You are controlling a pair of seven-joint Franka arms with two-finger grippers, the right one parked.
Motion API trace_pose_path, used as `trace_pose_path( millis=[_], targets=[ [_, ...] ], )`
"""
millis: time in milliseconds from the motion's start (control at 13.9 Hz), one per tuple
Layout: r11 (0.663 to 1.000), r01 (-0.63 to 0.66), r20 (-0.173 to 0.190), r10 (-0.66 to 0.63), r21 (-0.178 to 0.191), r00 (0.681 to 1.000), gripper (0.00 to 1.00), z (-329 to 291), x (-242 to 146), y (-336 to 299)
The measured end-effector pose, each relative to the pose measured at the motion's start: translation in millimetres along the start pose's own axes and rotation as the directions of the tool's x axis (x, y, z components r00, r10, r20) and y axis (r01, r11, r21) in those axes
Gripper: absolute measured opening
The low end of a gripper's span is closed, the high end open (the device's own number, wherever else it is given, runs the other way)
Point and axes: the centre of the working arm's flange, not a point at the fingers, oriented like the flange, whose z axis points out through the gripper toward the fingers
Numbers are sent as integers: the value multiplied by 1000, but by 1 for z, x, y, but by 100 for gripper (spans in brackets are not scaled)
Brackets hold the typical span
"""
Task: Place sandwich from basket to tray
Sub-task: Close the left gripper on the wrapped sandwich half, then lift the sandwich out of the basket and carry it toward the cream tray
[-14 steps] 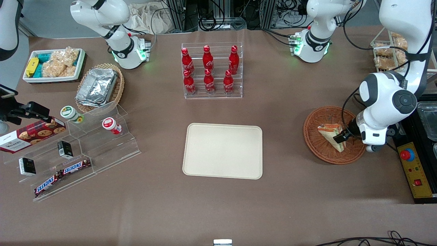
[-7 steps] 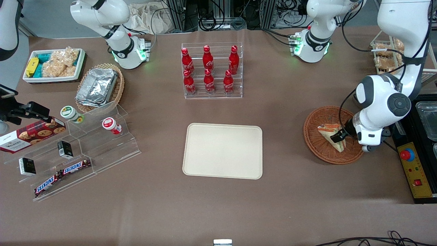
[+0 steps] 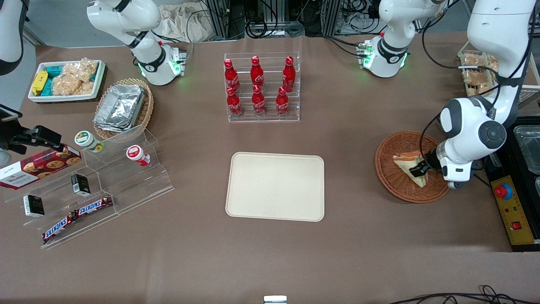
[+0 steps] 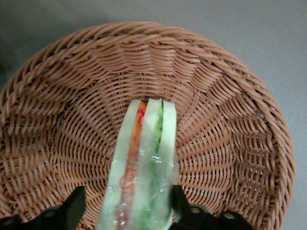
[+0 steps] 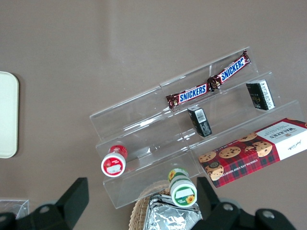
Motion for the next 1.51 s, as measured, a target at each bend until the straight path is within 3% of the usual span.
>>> trace_pose_path(
  millis=[144,432,577,865,1009,1225,1514],
  targets=[
    [1000,-9,-11,9,-2,1000,55,-1,1,1],
    [999,-36,-28,36,4,999,21,-6,3,3],
    [998,-68,-33,68,8,997,19,-17,6,5],
    [983,-166,49,162,79,986,19,-99,22,17],
    [969,-232,65,227,87,972,15,-156,31,29],
    [925,-372,48,369,76,928,15,-219,15,66],
    [836,-543,47,541,80,840,15,-240,-65,153]
  ],
)
